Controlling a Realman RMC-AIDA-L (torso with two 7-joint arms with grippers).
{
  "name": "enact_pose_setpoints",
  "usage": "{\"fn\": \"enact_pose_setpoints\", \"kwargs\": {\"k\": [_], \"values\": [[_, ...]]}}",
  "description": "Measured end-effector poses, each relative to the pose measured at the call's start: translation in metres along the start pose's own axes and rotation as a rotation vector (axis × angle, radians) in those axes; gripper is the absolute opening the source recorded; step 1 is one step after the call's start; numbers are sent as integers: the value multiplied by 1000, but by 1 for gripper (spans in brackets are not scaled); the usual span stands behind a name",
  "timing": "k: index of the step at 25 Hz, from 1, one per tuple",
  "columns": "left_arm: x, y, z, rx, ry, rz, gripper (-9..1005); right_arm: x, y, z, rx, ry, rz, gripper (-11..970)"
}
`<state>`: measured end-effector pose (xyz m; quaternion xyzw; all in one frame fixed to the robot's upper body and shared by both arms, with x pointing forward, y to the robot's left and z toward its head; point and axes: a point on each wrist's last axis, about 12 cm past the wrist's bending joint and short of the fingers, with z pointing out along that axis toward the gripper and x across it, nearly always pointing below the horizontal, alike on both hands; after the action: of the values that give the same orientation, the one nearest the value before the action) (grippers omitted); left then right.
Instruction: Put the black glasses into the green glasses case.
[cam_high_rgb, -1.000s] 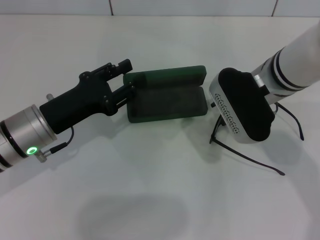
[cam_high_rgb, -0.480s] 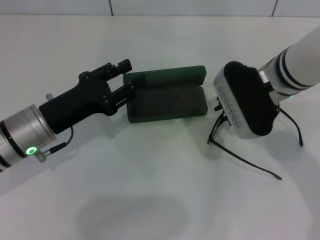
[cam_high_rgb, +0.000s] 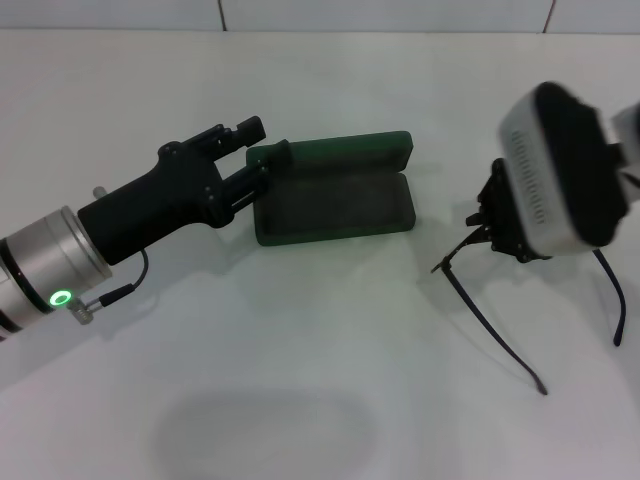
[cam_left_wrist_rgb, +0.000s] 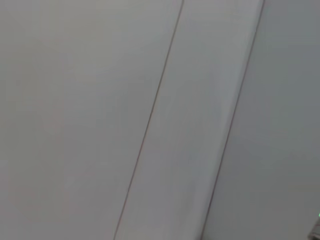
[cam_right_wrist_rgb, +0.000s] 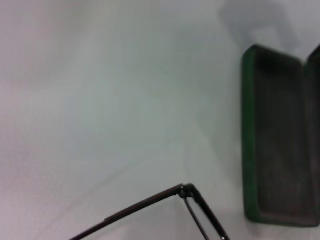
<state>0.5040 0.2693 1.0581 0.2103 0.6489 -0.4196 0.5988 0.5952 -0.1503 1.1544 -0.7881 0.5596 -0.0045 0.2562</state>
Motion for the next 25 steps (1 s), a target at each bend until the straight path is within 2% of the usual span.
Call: {"fn": "enact_pose_setpoints", "kwargs": {"k": [6,10,14,18,19,20,21,22,25], "values": [[-7,-6,-2,77,-34,-9,541,28,21,-30,81,-198,194,119],[-18,-15,-7,194,-74,6,534,47,39,-41,160,-356,328,115],[-27,-22,-2,335,-68,16,531,66,58,-46,246,-519,438,103],[-35,-29,12,454,-56,10,532,84,73,-49,353,-695,546,98],[-37,-31,20,499,-39,4,532,84,73,-49,353,-695,546,98],[-37,-31,20,499,-39,4,532,92,79,-48,422,-806,602,97],[-37,-31,20,499,-39,4,532,94,80,-47,437,-827,612,97],[-42,-35,34,569,-1,-19,532,97,82,-46,473,-866,627,97],[-47,-41,56,658,68,-63,532,100,85,-37,532,-929,647,97]]}}
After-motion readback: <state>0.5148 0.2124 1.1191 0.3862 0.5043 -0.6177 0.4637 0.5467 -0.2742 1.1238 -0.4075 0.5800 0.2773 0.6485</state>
